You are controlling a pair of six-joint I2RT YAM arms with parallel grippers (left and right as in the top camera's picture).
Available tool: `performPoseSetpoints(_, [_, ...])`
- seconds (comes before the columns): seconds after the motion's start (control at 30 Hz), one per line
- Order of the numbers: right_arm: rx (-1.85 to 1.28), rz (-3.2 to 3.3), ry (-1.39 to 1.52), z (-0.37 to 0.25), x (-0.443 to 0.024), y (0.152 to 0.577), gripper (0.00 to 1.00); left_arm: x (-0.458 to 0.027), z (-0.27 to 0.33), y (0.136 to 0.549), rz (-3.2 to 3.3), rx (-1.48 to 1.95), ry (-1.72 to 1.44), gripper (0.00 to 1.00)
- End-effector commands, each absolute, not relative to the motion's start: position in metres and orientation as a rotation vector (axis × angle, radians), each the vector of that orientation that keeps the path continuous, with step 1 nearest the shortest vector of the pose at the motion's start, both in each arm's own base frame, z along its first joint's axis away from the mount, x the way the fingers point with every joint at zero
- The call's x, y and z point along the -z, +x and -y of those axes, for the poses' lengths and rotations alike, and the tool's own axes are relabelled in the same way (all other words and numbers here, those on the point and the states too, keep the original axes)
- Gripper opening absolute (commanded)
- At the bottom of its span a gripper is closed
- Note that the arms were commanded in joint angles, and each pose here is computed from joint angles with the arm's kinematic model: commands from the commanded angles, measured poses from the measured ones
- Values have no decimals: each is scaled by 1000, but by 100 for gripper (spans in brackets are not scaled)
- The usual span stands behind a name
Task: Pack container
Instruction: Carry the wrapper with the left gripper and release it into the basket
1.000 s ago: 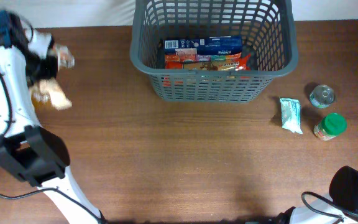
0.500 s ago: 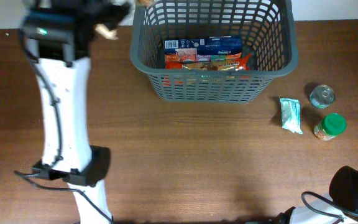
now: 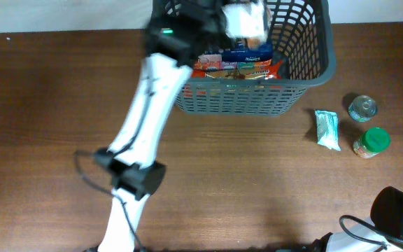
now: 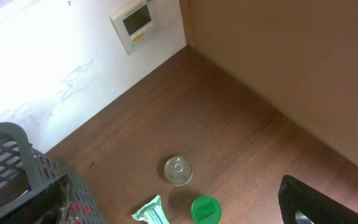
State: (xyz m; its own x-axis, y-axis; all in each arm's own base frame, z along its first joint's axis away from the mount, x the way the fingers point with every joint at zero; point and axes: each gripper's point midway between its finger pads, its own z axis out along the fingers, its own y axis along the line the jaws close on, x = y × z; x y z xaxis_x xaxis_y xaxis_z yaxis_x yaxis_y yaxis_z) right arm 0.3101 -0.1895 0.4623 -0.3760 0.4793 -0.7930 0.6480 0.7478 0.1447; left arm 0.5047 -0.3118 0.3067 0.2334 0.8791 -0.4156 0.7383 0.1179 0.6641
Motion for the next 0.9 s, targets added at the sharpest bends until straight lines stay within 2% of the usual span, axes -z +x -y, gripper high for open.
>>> performPoseSetpoints(0.0, [248, -2039, 870, 194, -461, 310, 99, -255, 351, 496, -1519, -157, 1774, 2])
performPoseSetpoints(0.37, [248, -2040, 869, 194, -461, 310, 99, -184, 385, 487, -1563, -122, 1893, 2])
performPoseSetpoints(0.4, [248, -2039, 870, 194, -461, 310, 99, -183, 385, 487, -1574, -117, 1886, 10])
performPoseSetpoints(0.43, [248, -2040, 870, 194, -461, 310, 99, -179, 386, 487, -1591, -109, 1876, 31])
performPoseSetpoints(0.47, [248, -2040, 870, 194, -461, 310, 99, -179, 386, 488, -1609, -101, 1859, 74])
performPoseSetpoints(0.5, [248, -2039, 870, 194, -461, 310, 99, -179, 386, 488, -1619, -97, 1849, 99])
performPoseSetpoints(0.63, [248, -2040, 870, 194, -461, 310, 99, -218, 366, 514, -1752, -255, 1567, 99])
performPoseSetpoints(0.87, [248, -2039, 870, 194, -461, 310, 99, -351, 298, 519, -1709, -497, 1225, 99])
